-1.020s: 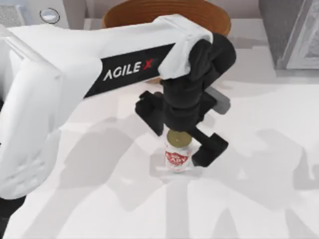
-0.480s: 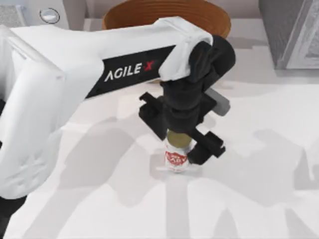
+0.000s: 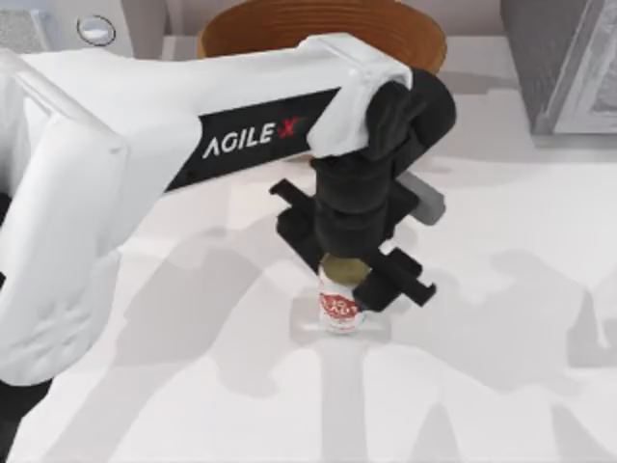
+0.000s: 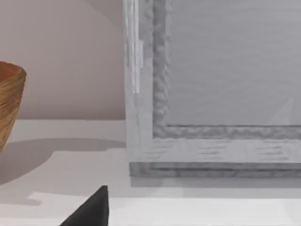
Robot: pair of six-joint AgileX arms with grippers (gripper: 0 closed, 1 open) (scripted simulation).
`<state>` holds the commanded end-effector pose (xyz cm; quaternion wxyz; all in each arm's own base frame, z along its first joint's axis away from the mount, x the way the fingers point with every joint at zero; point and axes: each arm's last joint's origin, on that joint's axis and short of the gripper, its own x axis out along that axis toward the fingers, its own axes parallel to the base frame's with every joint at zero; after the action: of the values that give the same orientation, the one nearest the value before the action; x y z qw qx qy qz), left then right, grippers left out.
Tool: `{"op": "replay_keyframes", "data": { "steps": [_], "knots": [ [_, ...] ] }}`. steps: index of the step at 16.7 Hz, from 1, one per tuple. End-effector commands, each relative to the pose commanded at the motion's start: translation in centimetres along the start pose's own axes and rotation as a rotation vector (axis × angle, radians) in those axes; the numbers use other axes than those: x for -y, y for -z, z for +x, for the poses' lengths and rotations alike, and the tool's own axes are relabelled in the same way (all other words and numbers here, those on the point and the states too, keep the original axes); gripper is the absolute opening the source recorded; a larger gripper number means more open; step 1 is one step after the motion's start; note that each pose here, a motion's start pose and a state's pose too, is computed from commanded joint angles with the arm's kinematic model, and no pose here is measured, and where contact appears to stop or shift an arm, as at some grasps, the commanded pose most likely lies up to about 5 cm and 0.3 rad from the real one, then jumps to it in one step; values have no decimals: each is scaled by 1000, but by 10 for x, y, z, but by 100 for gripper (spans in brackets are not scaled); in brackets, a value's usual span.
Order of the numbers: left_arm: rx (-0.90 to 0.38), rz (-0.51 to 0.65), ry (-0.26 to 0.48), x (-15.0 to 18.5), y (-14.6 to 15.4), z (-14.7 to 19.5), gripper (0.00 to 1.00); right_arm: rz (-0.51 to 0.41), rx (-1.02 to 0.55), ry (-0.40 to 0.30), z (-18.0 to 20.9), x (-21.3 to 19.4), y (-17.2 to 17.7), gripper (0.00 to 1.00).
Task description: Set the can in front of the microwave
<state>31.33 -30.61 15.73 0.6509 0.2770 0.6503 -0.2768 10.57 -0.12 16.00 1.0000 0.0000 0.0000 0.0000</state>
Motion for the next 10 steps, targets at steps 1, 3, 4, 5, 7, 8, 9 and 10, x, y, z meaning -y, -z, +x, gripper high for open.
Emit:
{"op": "replay_keyframes", "data": {
  "steps": [1,3,4,5,7,8,9,10],
  "knots": [
    [0,0,0,0,0,0,0,0,0,0,0,0,0,100],
    [0,0,0,0,0,0,0,0,0,0,0,0,0,100],
    [0,0,0,0,0,0,0,0,0,0,0,0,0,100],
    [0,0,0,0,0,0,0,0,0,0,0,0,0,100],
    [0,0,0,0,0,0,0,0,0,0,0,0,0,100],
    [0,0,0,0,0,0,0,0,0,0,0,0,0,100],
    [2,0,0,0,0,-1,0,0,0,0,0,0,0,100],
    [2,1,0,0,0,-2,0,0,0,0,0,0,0,100]
  ]
}}
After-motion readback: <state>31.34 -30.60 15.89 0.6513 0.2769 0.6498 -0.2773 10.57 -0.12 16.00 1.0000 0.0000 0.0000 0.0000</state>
